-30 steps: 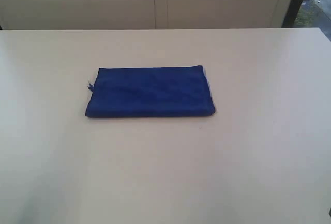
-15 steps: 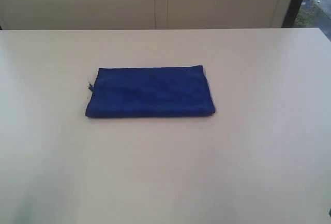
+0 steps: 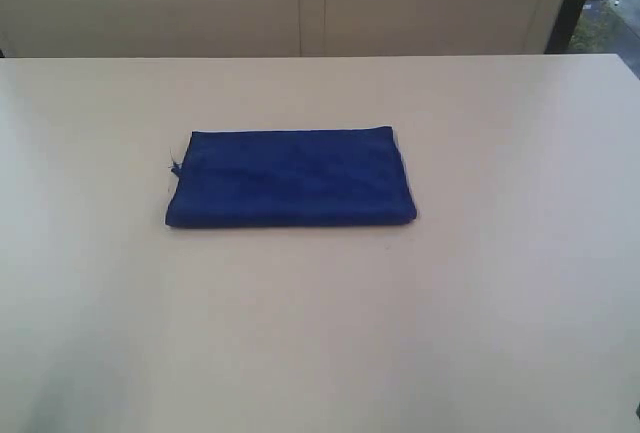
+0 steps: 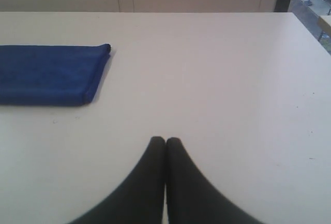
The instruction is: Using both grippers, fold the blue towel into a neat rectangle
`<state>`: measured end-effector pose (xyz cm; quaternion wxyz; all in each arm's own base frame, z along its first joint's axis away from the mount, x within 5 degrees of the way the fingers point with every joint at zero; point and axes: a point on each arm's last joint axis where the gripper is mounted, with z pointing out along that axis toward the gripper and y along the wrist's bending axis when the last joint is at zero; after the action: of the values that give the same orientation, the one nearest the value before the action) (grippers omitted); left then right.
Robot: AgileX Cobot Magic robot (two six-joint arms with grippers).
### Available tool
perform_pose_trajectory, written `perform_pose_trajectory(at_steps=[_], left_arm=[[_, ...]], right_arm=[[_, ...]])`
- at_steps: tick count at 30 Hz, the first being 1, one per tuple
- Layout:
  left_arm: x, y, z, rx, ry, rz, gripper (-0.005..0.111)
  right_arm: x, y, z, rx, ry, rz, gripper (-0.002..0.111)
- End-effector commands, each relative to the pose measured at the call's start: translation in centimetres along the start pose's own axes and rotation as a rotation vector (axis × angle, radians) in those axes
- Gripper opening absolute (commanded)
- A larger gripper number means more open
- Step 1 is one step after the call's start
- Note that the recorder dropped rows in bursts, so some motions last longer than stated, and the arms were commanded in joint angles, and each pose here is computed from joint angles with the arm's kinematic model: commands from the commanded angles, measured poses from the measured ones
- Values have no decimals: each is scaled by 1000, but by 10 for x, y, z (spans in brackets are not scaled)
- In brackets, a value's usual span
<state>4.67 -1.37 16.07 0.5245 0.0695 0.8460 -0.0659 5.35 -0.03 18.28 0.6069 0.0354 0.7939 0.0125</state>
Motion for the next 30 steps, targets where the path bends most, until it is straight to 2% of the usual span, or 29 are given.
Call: perform_pose_trajectory(at_steps=[1, 15, 24, 30], left_arm=[[2, 0, 1, -3, 4, -8, 0], [2, 0, 1, -3, 3, -7, 0], [-10, 3, 0, -29, -139, -6, 0], [-11, 3, 0, -29, -143, -6, 0]], right_arm=[[1, -1, 0, 9, -8, 3, 0], [1, -1, 0, 9, -8, 3, 0], [1, -1, 0, 9, -8, 3, 0], [1, -1, 0, 9, -8, 3, 0]])
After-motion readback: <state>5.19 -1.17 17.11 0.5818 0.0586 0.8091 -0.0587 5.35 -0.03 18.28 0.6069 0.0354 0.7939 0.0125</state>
